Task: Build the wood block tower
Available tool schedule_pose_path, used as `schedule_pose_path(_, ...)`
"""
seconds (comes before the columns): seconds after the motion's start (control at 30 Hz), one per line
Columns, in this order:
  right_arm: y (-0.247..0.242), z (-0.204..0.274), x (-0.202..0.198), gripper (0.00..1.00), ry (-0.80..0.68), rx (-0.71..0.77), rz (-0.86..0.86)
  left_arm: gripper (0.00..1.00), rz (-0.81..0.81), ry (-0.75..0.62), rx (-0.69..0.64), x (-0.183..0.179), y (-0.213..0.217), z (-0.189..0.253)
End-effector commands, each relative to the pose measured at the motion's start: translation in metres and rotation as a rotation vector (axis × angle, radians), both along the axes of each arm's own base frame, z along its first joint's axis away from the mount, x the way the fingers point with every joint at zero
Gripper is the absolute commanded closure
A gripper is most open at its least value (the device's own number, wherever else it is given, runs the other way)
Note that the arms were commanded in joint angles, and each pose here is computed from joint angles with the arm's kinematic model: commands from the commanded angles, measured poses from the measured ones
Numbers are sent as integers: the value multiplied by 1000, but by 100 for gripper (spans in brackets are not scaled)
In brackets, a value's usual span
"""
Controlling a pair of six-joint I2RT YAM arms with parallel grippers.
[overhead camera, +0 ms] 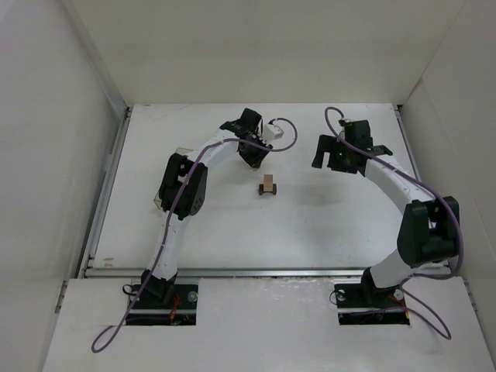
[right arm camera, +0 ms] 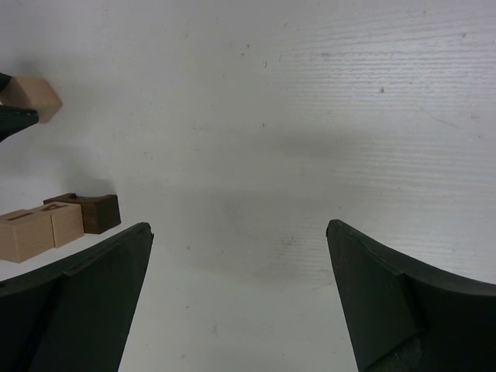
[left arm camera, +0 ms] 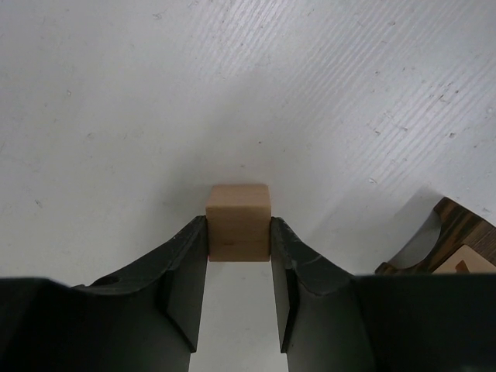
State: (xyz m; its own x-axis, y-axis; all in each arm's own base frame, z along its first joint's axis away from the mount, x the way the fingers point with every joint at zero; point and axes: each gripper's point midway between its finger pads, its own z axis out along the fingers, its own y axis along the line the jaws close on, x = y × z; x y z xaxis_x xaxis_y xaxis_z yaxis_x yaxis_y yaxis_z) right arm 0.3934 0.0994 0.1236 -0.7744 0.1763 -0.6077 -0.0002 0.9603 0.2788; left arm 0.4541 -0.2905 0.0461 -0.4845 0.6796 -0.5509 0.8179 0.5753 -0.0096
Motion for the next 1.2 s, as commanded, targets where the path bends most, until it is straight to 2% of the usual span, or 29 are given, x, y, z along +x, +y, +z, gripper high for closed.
schedule_pose_path(0.0,-7,26,3,0,-71,-13,-13,100,7,-42,-3,5,-2,26)
schedule_pose_path(0.07,-7,29,2,0,-82,-18,-7,100,-5,-52,18,4,2,36)
schedule_pose_path(0.23,-8,40,-4,0,-113,-19,-1,100,-119,-161,-12,4,-1,104)
schedule_pose_path(0.33,-7,42,-11,0,-118,-10,8,100,-252,-200,-49,-14,-4,140)
schedule_pose_path(0.43,-9,43,-18,0,-125,-8,8,100,-373,-220,-18,-40,-9,157)
schedule_pose_path(0.53,-9,42,-23,0,-131,-7,8,100,-483,-191,21,-70,-18,157)
schedule_pose_path(0.63,-11,42,-25,0,-128,0,-13,100,-523,-165,18,-91,-25,161)
schedule_pose_path(0.97,-12,37,-39,0,-128,7,-20,100,-569,-121,78,-111,-29,139)
schedule_pose_path(1.17,-14,39,-41,0,-137,3,-27,100,-566,-117,89,-111,-28,125)
